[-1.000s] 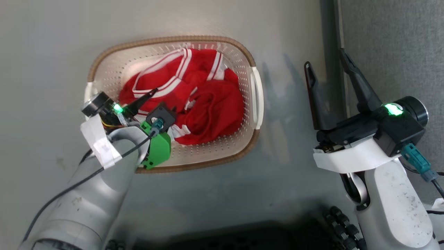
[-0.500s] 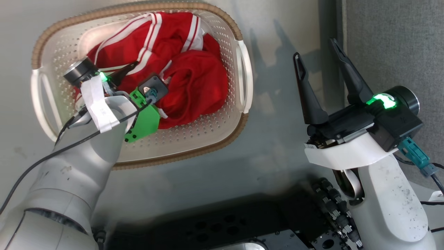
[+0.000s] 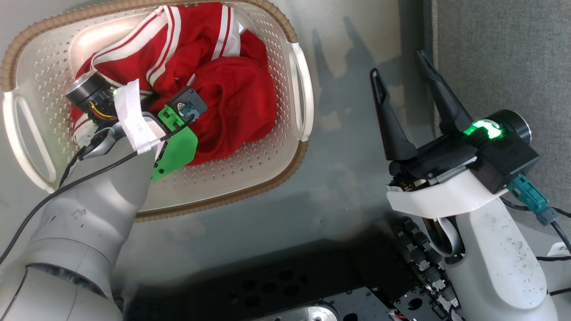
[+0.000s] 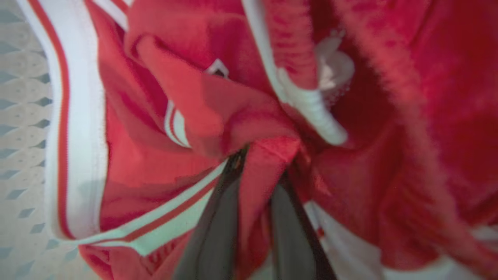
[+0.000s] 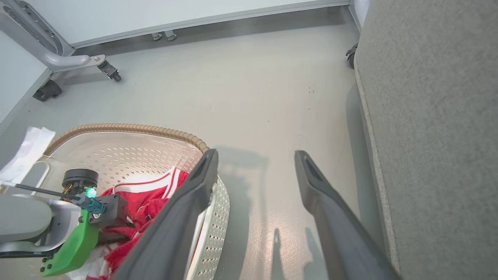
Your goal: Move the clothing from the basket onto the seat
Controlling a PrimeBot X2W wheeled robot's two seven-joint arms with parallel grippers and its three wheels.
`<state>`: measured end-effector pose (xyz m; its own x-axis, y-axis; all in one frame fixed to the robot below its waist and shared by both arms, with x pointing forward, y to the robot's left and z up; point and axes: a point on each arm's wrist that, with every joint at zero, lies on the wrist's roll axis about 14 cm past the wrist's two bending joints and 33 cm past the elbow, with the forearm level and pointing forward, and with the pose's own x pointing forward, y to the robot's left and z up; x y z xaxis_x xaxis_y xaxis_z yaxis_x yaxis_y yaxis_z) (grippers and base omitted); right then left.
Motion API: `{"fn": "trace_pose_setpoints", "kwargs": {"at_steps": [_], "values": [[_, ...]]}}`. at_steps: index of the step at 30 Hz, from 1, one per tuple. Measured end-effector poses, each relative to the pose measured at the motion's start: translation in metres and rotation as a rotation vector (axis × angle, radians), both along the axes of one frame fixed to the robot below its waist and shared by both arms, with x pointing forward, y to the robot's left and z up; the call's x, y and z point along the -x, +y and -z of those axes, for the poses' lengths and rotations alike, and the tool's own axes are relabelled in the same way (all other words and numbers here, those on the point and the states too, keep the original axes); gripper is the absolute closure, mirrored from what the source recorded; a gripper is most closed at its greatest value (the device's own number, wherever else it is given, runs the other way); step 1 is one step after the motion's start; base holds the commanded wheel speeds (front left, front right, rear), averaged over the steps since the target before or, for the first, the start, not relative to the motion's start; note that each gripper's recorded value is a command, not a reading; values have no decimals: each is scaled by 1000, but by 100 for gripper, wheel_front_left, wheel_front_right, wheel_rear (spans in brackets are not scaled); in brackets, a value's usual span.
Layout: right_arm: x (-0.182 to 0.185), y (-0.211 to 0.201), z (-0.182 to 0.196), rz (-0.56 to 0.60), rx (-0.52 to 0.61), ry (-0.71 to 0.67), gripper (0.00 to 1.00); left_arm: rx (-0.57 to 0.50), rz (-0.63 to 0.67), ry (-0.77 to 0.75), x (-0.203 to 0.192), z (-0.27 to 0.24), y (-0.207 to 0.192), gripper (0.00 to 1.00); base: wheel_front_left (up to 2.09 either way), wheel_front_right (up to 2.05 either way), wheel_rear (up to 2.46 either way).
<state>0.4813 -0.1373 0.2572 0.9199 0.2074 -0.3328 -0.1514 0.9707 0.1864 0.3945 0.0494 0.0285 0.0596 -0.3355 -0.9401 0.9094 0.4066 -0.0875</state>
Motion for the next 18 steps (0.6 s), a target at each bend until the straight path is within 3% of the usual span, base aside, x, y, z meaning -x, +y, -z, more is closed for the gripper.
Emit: {"fn": "trace_pose_setpoints", "kwargs": {"at_steps": [8,18], "values": [[-5,5,-16,-9,-15,-32,0,41,-17,-40,-11,-18,-6,100,0,0,0],[-4,16,-56,-43,-12,-96,0,201,-181,-109,-16,-70,-26,100,0,0,0]]}}
